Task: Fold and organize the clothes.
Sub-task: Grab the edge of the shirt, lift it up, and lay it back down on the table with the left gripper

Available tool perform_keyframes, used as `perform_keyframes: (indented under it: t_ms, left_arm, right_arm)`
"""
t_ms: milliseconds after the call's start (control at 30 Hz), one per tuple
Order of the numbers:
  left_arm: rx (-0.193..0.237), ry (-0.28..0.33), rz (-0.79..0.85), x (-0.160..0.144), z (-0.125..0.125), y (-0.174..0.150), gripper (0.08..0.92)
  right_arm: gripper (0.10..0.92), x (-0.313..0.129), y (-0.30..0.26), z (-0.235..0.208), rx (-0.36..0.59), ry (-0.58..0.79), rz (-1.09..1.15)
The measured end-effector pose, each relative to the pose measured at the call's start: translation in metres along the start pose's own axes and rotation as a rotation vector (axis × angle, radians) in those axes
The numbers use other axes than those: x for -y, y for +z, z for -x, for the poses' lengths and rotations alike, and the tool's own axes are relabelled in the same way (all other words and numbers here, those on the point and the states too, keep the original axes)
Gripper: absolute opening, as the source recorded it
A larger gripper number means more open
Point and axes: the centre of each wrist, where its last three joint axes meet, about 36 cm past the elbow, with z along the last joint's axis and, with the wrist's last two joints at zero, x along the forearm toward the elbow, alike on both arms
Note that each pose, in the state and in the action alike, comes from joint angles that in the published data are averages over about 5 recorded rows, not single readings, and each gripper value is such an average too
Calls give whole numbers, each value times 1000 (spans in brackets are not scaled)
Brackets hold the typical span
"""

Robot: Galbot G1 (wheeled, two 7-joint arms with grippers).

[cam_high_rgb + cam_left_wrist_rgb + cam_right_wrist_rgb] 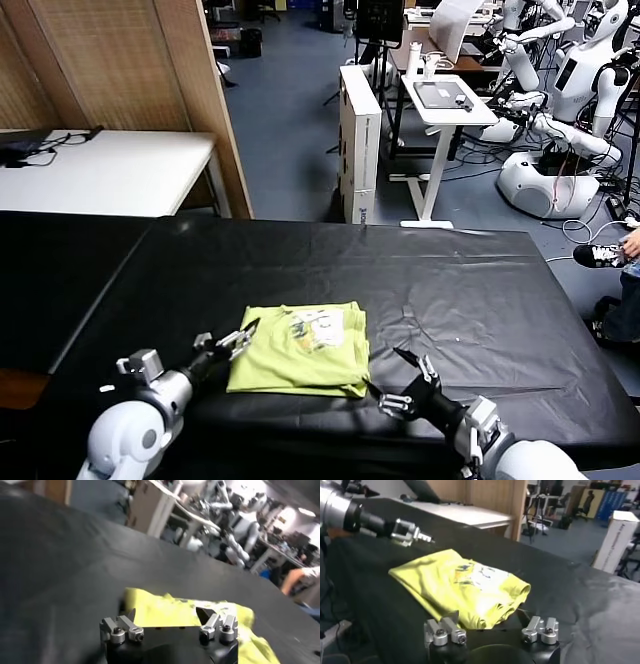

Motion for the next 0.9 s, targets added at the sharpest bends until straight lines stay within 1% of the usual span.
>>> perform_keyframes:
  t_ms: [67,133,267,433,633,900]
  left_arm:
    - [29,-17,12,3,-4,7,907]
    - [35,-30,14,5,-7,15,907]
    - [22,-47,-10,7,-12,29,907]
    - [9,-54,-43,8,-12,39,907]
    - [-14,-47,-80,12,-8,48,907]
    - [-39,-40,-86,15,-6,59,907]
  right_arm:
    - [907,1,-1,1,8,7,7]
    - [907,1,-3,1,14,10,13]
    - [907,1,-4,1,19,12,19]
    - [907,2,-4,2,22,13,22]
    - [907,4,-4,3,21,19,27]
    - [907,5,-3,3,20,24,31]
